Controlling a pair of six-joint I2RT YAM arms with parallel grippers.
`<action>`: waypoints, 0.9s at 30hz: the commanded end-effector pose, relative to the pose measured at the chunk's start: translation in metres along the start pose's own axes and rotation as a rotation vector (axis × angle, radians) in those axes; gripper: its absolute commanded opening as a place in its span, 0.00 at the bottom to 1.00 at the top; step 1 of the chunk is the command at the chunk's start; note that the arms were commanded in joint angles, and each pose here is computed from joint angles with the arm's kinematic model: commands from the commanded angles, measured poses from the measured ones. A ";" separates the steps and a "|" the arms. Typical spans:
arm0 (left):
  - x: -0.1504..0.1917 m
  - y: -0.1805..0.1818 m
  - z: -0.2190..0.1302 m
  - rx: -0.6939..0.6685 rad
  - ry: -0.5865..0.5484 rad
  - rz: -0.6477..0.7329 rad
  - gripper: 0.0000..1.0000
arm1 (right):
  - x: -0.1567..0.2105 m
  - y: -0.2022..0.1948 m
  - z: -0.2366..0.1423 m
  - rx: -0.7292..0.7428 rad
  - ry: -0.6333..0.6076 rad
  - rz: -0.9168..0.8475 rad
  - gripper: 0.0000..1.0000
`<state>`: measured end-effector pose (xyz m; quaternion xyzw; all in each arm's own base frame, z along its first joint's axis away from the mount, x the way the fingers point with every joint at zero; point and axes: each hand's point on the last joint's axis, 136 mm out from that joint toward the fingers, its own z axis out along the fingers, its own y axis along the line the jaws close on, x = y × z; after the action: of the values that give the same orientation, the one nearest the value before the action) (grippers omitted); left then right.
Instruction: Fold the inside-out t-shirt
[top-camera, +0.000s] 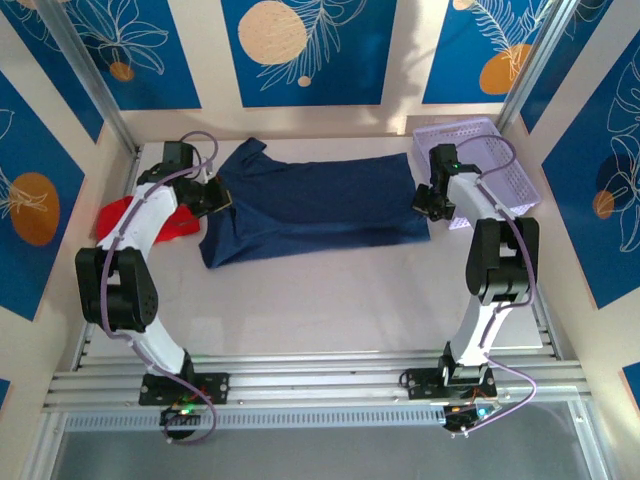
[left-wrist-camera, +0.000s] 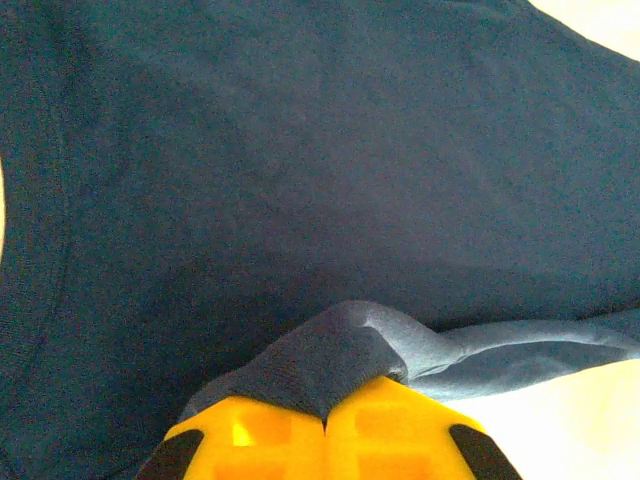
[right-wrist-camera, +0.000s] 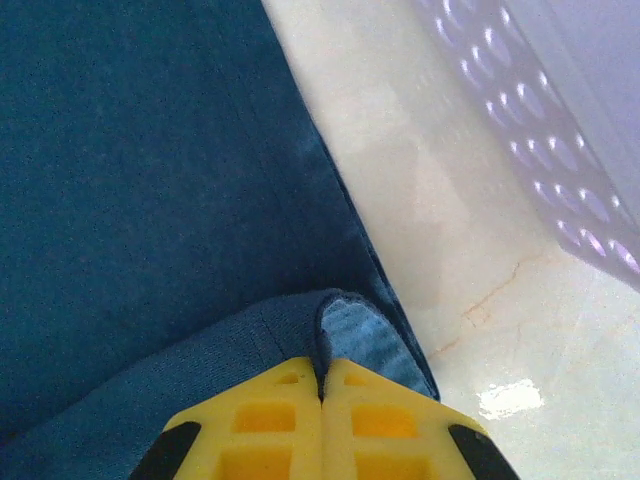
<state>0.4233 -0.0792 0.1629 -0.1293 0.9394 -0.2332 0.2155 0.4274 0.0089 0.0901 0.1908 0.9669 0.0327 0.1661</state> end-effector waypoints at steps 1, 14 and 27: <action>-0.008 0.001 -0.005 0.011 -0.018 0.015 0.00 | -0.007 0.001 -0.002 0.028 -0.005 -0.030 0.04; -0.019 0.007 0.010 -0.001 -0.008 -0.004 0.00 | -0.025 0.012 0.010 0.050 -0.005 -0.067 0.04; -0.040 0.009 0.037 0.000 0.014 -0.020 0.00 | -0.030 0.015 0.023 0.069 0.008 -0.079 0.04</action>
<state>0.4623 -0.0765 0.1384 -0.1381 0.9428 -0.2293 0.1986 0.4629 0.0123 0.0790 0.1674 0.9729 0.0047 0.1592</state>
